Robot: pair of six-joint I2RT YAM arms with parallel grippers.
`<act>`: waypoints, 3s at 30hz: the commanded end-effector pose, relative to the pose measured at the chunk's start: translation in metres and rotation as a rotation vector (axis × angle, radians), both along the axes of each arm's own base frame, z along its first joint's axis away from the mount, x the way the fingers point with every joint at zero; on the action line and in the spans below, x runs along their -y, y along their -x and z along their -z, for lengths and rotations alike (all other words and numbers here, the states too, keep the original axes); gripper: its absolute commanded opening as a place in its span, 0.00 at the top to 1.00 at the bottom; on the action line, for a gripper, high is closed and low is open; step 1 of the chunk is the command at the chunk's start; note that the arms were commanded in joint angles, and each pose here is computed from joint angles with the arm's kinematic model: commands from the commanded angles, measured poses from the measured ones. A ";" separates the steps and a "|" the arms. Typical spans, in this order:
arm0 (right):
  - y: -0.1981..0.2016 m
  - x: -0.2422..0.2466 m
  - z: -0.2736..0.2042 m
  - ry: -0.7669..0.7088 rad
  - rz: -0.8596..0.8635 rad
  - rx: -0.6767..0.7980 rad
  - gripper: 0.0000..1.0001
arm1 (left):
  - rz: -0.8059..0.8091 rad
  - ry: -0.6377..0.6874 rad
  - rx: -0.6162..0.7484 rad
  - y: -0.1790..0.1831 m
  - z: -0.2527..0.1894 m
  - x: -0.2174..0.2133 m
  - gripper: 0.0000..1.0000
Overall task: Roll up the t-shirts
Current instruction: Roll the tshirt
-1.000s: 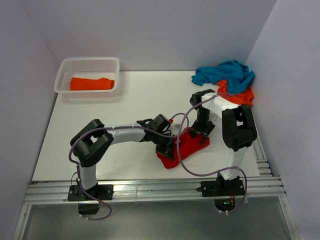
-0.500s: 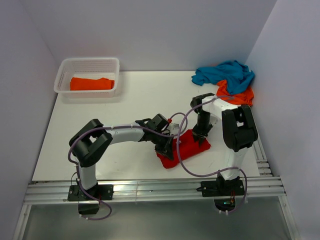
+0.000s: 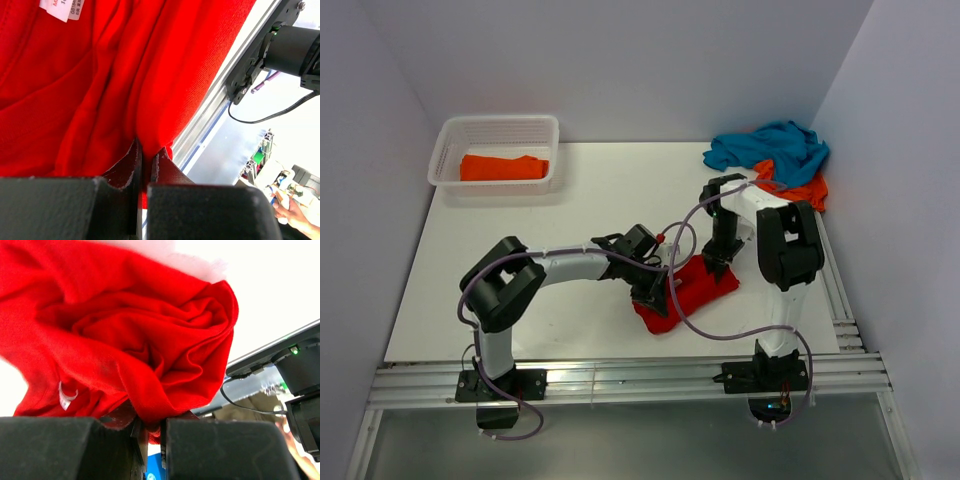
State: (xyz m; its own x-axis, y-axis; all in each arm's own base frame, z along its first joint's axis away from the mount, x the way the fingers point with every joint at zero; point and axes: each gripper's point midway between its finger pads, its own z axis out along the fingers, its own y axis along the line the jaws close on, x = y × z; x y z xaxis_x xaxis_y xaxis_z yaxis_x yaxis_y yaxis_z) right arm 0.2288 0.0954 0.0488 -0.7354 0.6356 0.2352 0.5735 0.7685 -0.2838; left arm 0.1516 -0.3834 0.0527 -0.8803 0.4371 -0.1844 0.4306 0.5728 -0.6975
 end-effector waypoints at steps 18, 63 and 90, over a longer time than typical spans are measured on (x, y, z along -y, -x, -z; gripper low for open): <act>-0.007 0.047 0.026 0.224 0.010 -0.155 0.98 | -0.036 -0.183 -0.315 0.018 0.072 -0.068 1.00; -0.029 0.025 -0.068 -0.122 0.061 0.358 0.23 | -0.118 -0.168 -0.578 0.034 0.053 -0.036 0.99; 0.060 -0.042 -0.006 -0.590 0.181 1.037 0.05 | -0.297 -0.100 -0.675 0.014 0.036 -0.005 0.98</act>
State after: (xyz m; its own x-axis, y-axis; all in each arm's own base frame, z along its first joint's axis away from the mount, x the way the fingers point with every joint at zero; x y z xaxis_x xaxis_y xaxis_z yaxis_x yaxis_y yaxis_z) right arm 0.1535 0.1352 0.0468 -0.6925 0.7160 -0.0885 0.4753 0.5451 0.6906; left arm 0.1414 -0.3877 0.0399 -0.8944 0.2741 0.3534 -0.1350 0.5878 -0.7977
